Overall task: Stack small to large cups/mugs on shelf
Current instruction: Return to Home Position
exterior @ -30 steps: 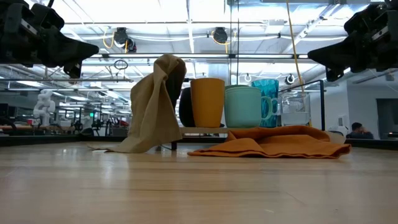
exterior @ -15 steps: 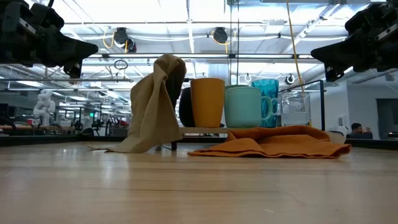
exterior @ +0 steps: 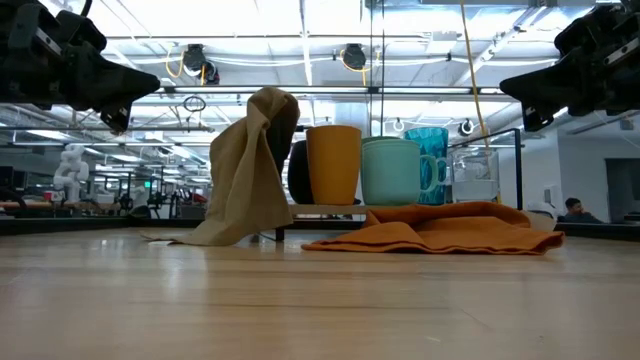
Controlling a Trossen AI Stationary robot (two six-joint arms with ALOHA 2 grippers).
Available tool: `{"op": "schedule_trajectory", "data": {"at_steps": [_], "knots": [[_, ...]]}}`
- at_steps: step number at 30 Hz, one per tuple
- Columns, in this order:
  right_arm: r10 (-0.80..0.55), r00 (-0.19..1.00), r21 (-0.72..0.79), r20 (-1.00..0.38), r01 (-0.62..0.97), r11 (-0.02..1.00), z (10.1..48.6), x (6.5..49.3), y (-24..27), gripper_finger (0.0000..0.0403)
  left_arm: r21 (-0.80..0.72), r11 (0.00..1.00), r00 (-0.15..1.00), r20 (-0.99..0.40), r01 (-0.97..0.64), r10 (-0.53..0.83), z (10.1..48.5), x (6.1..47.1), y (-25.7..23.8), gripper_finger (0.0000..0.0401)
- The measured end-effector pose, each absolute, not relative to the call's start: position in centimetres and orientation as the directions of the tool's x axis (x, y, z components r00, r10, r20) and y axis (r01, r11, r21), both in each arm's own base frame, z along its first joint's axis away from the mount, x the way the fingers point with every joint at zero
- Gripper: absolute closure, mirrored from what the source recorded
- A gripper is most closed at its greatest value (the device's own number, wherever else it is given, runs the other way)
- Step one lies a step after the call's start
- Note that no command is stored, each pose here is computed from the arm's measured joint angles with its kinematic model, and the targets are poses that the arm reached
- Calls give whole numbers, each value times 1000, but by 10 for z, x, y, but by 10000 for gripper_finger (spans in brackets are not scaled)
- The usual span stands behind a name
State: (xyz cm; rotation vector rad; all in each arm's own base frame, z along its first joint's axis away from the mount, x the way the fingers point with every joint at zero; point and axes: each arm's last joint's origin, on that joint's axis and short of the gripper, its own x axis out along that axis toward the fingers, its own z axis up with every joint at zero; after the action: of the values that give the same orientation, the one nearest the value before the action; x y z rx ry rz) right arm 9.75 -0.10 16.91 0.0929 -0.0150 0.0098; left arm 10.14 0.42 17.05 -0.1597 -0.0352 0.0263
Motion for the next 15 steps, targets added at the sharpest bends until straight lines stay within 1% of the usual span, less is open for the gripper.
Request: {"op": "schedule_trajectory", "data": {"at_steps": [15], "knots": [[9,1000,92,16,-11,996,169,97,-1,403,-160,987,999,39,-23,30,171,101,4,366]]}}
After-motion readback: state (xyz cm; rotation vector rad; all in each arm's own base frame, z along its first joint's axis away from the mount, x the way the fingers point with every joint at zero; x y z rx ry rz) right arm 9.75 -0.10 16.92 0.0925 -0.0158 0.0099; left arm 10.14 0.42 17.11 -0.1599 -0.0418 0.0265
